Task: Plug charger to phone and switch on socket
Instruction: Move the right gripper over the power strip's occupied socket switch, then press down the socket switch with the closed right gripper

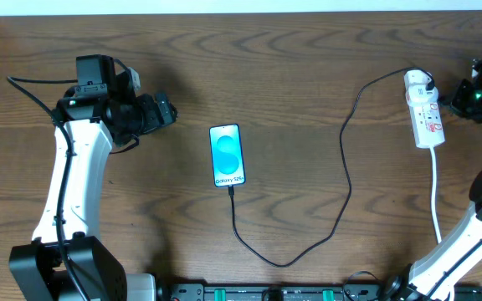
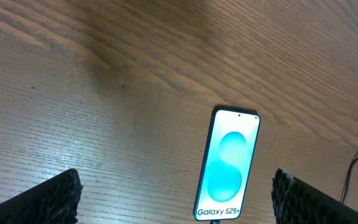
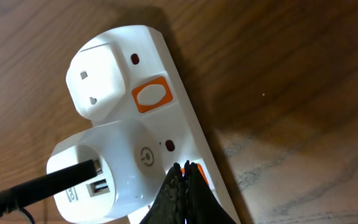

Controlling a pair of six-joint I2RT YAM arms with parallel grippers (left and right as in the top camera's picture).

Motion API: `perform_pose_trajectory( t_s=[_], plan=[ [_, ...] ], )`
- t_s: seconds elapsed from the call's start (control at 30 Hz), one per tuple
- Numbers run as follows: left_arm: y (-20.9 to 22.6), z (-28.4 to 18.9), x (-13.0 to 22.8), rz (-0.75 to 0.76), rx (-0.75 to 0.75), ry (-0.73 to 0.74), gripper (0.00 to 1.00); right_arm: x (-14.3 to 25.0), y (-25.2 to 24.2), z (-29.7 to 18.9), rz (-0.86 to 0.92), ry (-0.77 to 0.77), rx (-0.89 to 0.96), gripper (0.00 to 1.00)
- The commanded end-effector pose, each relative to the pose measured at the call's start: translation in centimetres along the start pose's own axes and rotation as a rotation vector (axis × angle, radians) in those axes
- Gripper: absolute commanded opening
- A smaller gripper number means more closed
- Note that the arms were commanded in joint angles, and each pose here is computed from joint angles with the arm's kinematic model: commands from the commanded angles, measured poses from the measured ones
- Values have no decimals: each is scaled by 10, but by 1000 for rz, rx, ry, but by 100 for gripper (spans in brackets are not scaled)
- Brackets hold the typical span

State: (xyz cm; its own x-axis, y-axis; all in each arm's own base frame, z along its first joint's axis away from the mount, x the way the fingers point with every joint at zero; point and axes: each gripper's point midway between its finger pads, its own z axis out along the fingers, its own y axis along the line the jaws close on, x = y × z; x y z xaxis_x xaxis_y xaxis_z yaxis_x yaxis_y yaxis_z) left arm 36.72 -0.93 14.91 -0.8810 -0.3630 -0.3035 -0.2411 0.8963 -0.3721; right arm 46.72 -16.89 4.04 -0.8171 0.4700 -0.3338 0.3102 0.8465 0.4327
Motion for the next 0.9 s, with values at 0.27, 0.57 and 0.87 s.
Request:
perform_pose_trajectory(
  t_s=[0.27, 0.57, 0.87],
  plan=[
    [2, -2, -4, 9, -12, -12, 97, -1, 13, 13, -22, 8, -17, 1],
    [2, -2, -4, 9, -12, -12, 97, 4, 20, 21, -33, 28, -20, 1],
    [2, -2, -4, 9, -12, -12, 97, 23, 17, 45, -20, 94, -24, 1]
  ],
)
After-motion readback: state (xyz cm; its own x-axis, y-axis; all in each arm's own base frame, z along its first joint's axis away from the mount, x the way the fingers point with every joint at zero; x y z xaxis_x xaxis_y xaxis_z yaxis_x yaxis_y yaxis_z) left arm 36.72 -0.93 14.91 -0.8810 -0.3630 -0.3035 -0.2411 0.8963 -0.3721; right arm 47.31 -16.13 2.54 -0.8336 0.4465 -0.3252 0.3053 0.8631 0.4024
